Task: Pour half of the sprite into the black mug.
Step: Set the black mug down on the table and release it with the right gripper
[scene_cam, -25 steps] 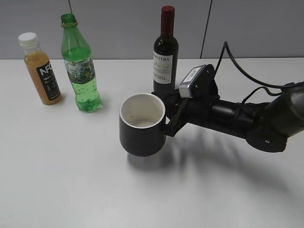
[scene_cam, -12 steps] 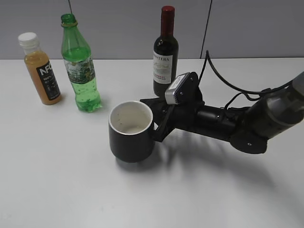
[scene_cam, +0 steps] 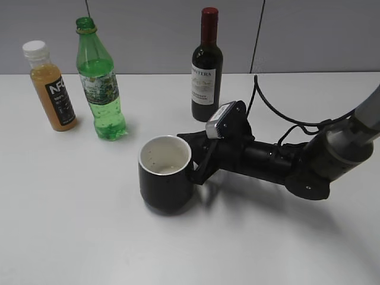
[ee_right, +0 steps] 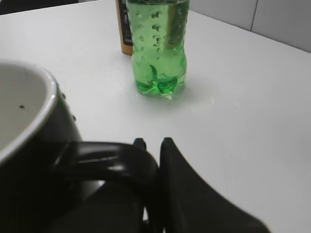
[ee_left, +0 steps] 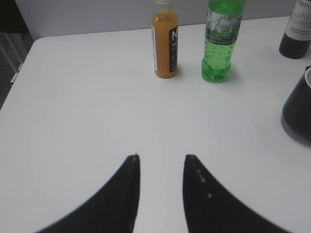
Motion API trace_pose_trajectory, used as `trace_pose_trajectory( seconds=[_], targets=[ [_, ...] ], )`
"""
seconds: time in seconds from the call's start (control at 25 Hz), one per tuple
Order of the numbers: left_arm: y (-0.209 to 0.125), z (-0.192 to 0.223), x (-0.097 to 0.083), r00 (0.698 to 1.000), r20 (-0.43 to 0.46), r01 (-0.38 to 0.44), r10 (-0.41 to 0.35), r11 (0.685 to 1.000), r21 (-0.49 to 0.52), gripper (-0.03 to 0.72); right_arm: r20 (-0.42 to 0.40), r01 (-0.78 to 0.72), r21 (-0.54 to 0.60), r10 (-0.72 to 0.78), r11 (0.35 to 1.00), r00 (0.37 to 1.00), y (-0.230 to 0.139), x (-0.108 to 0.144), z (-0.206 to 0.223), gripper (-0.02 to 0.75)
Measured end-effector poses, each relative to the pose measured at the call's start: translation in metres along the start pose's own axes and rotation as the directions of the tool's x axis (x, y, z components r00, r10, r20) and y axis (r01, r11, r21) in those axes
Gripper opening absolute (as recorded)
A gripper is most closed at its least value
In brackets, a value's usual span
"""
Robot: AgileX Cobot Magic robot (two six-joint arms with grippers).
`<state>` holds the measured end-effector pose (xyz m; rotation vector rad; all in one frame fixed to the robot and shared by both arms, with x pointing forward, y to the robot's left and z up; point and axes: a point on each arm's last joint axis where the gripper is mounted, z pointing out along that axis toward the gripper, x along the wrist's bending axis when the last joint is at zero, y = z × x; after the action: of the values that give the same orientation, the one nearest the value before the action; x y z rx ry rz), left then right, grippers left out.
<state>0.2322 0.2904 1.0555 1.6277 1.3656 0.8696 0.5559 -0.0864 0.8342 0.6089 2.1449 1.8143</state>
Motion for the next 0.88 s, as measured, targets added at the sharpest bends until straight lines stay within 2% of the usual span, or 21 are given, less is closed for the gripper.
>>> trace_pose_trajectory(
  seconds=[0.2,0.44,0.68,0.88],
  targets=[
    [0.000,0.000,0.000,1.000,0.000,0.000,0.000,1.000,0.000,0.239,0.071,-0.045,-0.003,0.046,0.999,0.996,-0.007,-0.006,0.000,0.050],
    [0.000,0.000,0.000,1.000,0.000,0.000,0.000,1.000,0.000,0.239,0.072,-0.056,0.007,0.055,0.998,0.996,-0.013,-0.006,0.000,0.050],
    [0.000,0.000,0.000,1.000,0.000,0.000,0.000,1.000,0.000,0.239,0.070,-0.065,-0.022,0.066,0.998,0.995,-0.011,-0.006,0.000,0.176],
    [0.000,0.000,0.000,1.000,0.000,0.000,0.000,1.000,0.000,0.239,0.078,-0.088,-0.001,0.088,0.996,0.993,-0.018,-0.001,-0.007,0.207]
  ],
)
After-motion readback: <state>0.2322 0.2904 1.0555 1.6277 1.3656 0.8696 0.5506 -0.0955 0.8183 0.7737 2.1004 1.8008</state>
